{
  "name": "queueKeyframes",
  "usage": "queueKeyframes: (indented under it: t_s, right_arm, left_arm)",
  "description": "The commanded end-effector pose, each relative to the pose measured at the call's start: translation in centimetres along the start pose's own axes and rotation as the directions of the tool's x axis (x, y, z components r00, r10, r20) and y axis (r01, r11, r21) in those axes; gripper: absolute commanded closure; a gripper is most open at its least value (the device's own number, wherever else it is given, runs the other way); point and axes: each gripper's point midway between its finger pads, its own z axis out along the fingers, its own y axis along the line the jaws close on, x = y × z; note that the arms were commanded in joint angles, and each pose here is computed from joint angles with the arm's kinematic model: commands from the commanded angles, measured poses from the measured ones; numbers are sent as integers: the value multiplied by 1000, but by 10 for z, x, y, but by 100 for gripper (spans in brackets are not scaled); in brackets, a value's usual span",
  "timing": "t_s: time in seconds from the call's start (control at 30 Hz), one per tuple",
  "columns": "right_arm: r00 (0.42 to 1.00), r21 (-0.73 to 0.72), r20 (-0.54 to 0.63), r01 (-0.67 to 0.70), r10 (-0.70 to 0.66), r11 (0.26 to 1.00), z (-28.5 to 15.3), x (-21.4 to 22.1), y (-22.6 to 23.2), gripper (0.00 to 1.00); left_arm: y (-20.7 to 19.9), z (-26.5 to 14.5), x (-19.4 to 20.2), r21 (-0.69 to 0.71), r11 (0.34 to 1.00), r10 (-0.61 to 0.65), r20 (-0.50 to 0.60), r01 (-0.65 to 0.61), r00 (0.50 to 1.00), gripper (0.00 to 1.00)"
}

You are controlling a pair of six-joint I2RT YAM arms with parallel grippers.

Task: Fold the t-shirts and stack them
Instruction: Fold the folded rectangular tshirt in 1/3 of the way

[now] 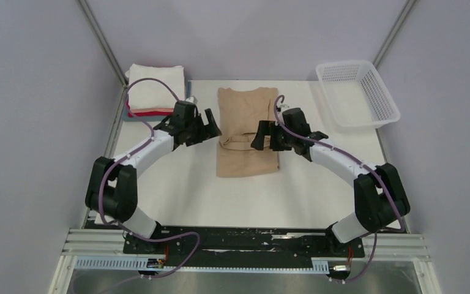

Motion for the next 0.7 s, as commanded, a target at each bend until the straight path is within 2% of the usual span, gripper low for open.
queueKeyframes:
  t_s: [0.0, 0.1, 0.17, 0.33, 0.5, 0.6, 0.67]
  right_arm:
    - [984, -155, -28, 170, -176, 973, -2, 32, 42, 0]
    - [980, -181, -85, 164, -181, 970, 14, 48, 50, 0]
    - [977, -187, -91, 174, -194, 967, 27, 49, 54, 0]
    - [979, -70, -49, 197, -200, 978, 66, 21, 42, 0]
    - [958, 147, 164, 213, -236, 966, 98, -60, 27, 0]
    - [938, 203, 261, 178, -229, 963, 107, -104, 23, 0]
    - [927, 207, 281, 192, -246, 959, 106, -117, 26, 0]
  left_arm:
    - [16, -36, 20, -16, 1000, -23, 45, 24, 999, 0]
    - [40, -44, 59, -51, 996, -76, 2, 76, 997, 0]
    - [47, -57, 71, -43, 995, -95, 16, 95, 995, 0]
    - [72, -71, 106, -94, 988, -128, -16, 126, 992, 0]
    - [69, -75, 116, -44, 988, -152, -21, 151, 988, 0]
    - [64, -73, 115, -19, 988, -151, -23, 150, 988, 0]
    - [57, -69, 115, 17, 989, -147, -37, 148, 988, 0]
